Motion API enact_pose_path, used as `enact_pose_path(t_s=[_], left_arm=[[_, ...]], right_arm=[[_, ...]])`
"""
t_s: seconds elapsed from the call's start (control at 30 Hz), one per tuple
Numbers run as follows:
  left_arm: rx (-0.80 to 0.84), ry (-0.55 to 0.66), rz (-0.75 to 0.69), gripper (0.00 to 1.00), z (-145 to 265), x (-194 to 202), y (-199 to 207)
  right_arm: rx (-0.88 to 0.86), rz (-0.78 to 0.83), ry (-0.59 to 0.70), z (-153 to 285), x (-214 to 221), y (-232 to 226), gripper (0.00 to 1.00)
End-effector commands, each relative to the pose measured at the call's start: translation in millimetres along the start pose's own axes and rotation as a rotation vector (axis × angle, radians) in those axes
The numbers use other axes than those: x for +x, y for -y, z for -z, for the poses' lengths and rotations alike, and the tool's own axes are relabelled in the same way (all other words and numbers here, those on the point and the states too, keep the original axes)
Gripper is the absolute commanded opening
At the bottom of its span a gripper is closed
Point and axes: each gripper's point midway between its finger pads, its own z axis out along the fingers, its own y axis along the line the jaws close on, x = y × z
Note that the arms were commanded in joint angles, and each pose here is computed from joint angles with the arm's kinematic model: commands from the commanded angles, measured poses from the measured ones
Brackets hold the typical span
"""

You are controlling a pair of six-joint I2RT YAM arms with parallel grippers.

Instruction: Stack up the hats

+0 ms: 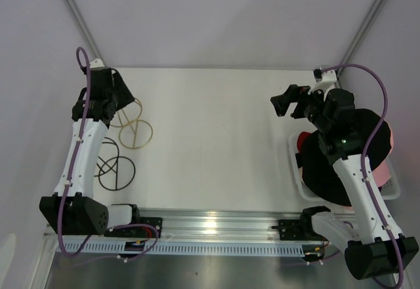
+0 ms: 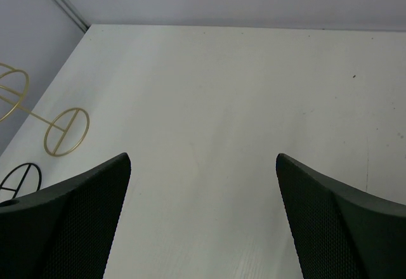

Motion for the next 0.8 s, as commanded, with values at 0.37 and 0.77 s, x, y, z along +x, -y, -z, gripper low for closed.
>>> enact_pose_path(t_s=[0.37,0.77], left_arm=[[-0.104,-0.028,-0.065,0.15,-12,9,-16],[0.300,-0.057,-0.186,0.01,53,50,69]], right_arm=[[0.065,0.029,0.091,15,-35,2,0.99],[0.235,-0.021,0.148,55,-71,14,1.00]])
